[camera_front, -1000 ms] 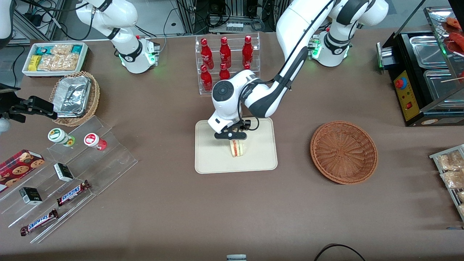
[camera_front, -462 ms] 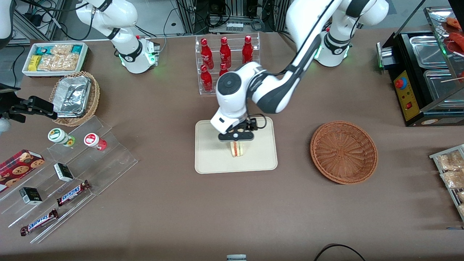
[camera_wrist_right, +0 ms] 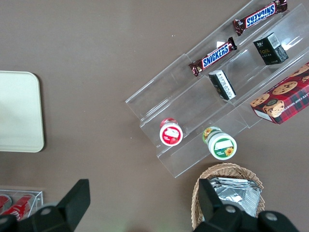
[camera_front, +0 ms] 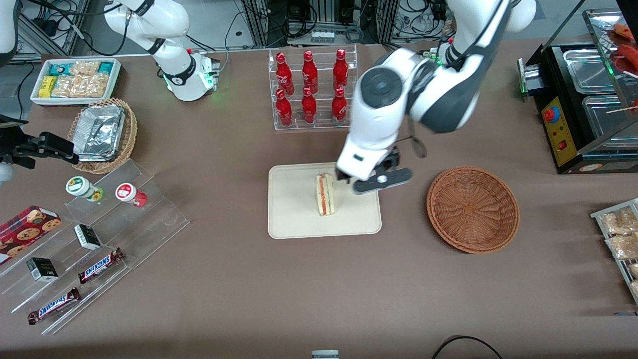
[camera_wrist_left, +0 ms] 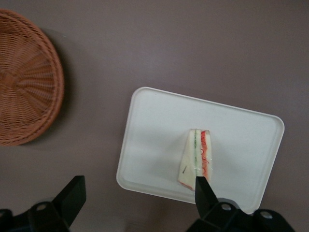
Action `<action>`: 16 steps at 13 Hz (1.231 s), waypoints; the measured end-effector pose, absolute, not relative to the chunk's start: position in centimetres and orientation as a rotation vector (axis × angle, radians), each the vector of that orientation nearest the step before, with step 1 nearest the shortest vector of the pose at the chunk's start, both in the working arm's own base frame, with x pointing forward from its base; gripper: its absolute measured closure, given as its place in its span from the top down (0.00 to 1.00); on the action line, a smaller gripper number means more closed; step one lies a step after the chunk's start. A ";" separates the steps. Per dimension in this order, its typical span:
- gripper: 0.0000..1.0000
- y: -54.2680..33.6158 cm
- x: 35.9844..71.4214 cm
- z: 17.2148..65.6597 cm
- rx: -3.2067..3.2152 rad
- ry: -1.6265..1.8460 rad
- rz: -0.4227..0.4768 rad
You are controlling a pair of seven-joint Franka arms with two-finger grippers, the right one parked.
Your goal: Place sandwich from basket to tray
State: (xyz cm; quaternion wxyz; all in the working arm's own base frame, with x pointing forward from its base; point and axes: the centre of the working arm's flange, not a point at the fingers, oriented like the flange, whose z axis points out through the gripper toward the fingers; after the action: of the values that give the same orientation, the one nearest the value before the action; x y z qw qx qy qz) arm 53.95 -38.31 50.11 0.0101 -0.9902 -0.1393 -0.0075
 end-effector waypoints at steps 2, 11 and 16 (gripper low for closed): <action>1.00 -34.6 53.8 53.1 -3.045 -0.502 0.021; 1.00 -16.6 55.6 59.1 -2.989 -0.489 0.169; 1.00 -8.0 53.8 62.0 -3.029 -0.290 0.219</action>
State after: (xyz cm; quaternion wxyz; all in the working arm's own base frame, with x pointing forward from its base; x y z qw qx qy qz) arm 53.84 -7.95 62.04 0.0452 -0.9919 -0.0950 0.0715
